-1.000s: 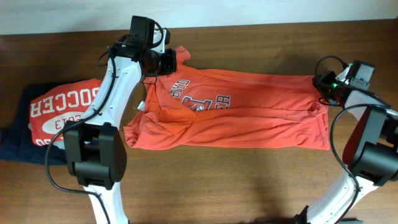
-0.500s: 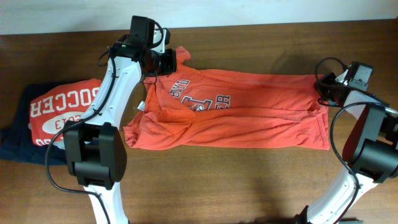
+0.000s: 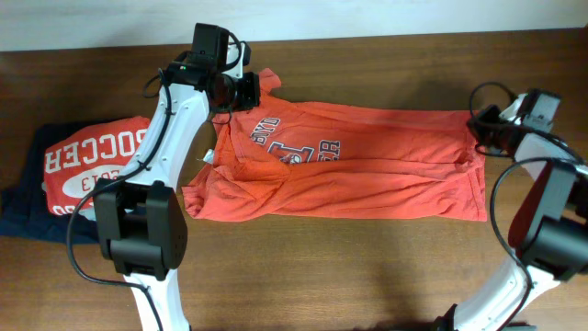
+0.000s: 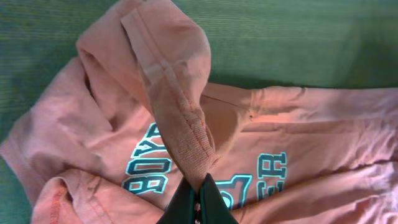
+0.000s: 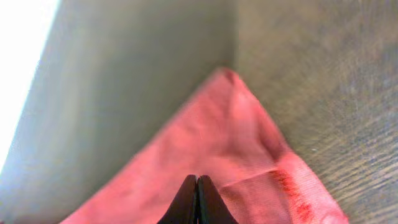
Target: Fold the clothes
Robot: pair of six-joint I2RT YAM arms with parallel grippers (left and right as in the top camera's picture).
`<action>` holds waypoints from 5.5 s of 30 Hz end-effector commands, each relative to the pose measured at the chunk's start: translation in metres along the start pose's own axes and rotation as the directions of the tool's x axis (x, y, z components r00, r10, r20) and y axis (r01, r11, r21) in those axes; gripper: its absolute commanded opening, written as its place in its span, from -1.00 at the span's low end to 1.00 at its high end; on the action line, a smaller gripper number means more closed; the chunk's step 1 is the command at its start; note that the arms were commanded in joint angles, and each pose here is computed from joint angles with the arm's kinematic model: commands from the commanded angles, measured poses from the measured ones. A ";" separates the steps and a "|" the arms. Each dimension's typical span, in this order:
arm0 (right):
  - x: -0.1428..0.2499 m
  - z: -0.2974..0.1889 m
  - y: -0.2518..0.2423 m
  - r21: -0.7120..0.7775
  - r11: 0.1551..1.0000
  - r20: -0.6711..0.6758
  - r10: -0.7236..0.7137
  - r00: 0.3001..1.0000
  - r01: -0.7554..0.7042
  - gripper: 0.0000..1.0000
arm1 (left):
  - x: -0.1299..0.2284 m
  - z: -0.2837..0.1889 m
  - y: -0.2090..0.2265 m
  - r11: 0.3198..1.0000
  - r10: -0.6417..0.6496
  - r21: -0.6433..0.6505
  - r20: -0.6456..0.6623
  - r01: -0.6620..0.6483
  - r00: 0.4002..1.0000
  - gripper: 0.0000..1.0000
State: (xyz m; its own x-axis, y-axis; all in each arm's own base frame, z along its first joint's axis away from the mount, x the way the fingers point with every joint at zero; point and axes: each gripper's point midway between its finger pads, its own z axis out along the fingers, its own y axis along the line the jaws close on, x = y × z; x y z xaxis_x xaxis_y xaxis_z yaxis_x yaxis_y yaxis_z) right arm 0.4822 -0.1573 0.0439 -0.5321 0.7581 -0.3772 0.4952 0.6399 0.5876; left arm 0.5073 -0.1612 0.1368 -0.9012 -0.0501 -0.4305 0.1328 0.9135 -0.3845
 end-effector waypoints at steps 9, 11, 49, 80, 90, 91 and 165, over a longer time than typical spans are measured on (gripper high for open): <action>0.029 0.003 0.010 0.057 0.997 -0.079 -0.044 0.996 0.049 0.00 | -0.014 -0.020 -0.006 0.999 0.039 -0.015 0.057 -0.038 0.998 -0.99; 0.038 0.013 0.003 0.076 0.997 -0.103 -0.016 0.995 0.024 0.04 | -0.014 -0.020 -0.006 0.999 0.039 -0.014 0.058 -0.038 0.998 -0.99; 0.027 0.029 -0.013 0.117 0.993 -0.036 0.020 0.999 -0.016 -0.92 | -0.011 -0.019 -0.010 0.999 0.042 -0.010 0.048 -0.041 0.998 -0.99; 0.078 -0.109 -0.042 0.446 0.895 -0.244 0.102 0.964 0.019 -0.92 | 0.076 -0.101 0.010 0.978 0.047 -0.185 -0.263 -0.098 0.964 -0.98; 0.082 -0.125 -0.049 0.507 0.861 -0.248 0.096 0.964 0.045 -0.89 | 0.087 -0.105 0.016 0.971 0.031 -0.218 -0.303 -0.101 0.953 -0.97; 0.083 -0.124 -0.046 0.485 0.872 -0.268 0.077 0.960 0.066 -0.72 | 0.087 -0.105 0.017 0.970 0.029 -0.220 -0.306 -0.100 0.952 -0.82; 0.139 -0.049 -0.014 0.098 0.978 -0.478 -0.116 0.871 0.184 -0.92 | 0.070 -0.006 0.084 0.886 0.101 -0.389 -0.367 -0.251 0.925 -0.29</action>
State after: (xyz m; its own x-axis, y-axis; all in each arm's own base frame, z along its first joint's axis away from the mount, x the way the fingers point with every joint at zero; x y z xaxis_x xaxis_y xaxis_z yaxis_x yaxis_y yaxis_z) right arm 0.3636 -0.0739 0.0195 -0.8450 0.5322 -0.0529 0.4666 0.7819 0.4134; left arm 0.4414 -0.0720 0.0672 -0.9822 0.1781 -0.0599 0.1673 0.9741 0.1518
